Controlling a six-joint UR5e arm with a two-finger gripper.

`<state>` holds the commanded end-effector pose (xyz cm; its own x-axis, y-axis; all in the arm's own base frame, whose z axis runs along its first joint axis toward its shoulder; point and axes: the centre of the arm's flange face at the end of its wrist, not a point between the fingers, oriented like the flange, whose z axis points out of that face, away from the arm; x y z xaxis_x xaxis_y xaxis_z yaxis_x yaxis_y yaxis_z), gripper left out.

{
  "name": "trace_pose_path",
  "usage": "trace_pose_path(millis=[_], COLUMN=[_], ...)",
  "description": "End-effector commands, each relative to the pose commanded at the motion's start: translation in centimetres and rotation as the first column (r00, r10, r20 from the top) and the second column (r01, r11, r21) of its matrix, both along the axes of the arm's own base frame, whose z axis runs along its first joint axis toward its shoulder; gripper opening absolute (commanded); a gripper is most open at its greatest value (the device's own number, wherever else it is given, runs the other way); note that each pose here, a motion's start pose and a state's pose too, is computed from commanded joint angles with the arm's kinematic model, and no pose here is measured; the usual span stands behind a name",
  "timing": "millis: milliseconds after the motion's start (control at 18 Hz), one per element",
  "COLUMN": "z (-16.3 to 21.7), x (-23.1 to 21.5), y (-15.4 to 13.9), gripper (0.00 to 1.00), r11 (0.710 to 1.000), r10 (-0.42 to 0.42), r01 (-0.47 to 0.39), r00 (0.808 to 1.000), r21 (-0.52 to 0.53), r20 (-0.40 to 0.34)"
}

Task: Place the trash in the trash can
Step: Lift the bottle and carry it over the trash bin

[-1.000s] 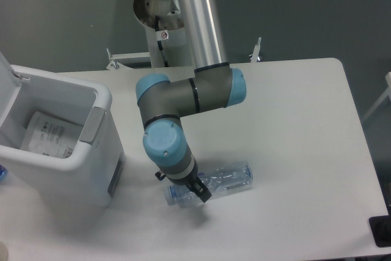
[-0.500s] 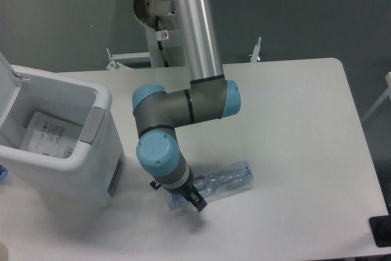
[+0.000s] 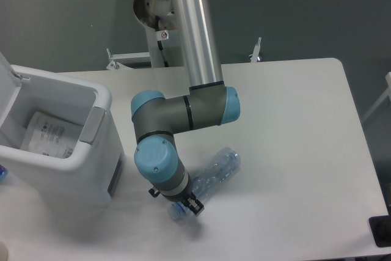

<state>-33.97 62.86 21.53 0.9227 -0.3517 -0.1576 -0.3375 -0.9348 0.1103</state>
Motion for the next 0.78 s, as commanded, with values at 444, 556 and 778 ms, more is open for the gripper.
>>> trace_pose_path(millis=[444, 556, 778], z=[6.7, 8.8, 15.4], x=[-2.9, -3.7, -4.7], y=[1.5, 1.0, 0.1], gripper=[0.48, 0.48, 0.48], r11=[0.958, 0.937, 0.867], r10=[0.169, 0.219, 0.269], r01=[-0.170, -0.216, -0.281], r00=[0.985, 0.976, 0.959], r21=[0.232, 0.275, 0.412], r20=[0.026, 0.020, 0.088])
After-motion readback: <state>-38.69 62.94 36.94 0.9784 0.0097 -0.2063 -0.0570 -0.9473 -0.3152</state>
